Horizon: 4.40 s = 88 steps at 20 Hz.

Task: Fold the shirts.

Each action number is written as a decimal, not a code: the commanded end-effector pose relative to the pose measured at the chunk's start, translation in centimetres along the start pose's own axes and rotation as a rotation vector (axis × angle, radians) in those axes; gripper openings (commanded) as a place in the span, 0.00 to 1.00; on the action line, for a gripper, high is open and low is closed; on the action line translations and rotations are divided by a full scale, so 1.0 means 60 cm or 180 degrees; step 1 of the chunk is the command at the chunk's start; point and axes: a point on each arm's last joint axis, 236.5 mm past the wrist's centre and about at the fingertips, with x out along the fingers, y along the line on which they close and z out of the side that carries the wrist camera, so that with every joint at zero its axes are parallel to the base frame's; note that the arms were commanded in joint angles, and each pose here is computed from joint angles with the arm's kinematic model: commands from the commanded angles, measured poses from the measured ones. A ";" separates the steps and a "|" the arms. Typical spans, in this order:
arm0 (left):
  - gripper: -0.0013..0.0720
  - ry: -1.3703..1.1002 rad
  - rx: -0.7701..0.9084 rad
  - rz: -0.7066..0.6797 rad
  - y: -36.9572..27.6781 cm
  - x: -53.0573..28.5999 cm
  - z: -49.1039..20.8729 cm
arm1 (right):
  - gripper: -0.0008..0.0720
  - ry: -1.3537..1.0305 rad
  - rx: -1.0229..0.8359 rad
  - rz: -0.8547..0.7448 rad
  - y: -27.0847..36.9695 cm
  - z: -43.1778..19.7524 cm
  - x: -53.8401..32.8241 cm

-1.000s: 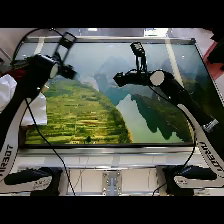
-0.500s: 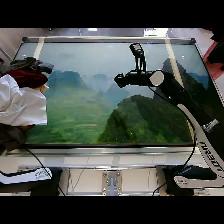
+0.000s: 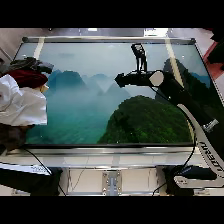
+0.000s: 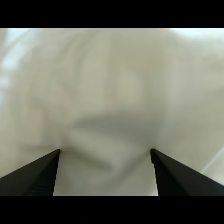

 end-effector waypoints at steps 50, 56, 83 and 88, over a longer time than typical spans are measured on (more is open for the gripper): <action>0.98 0.0068 0.2705 -0.1200 -0.814 -0.325 -0.315 | 0.82 0.0840 0.0787 0.0131 -0.179 -0.199 -0.133; 0.98 0.0346 0.2865 -0.1041 -0.792 -0.258 -0.350 | 0.87 0.1078 0.0239 0.0109 -0.116 -0.260 0.032; 0.97 0.0587 0.3464 -0.0936 -0.771 -0.051 -0.392 | 0.05 0.1228 -0.0627 -0.0971 -0.213 -0.126 -0.094; 0.67 0.1356 0.1124 -0.1912 -0.762 -0.060 -0.329 | 0.05 0.1491 -0.0624 -0.1047 -0.223 -0.154 -0.110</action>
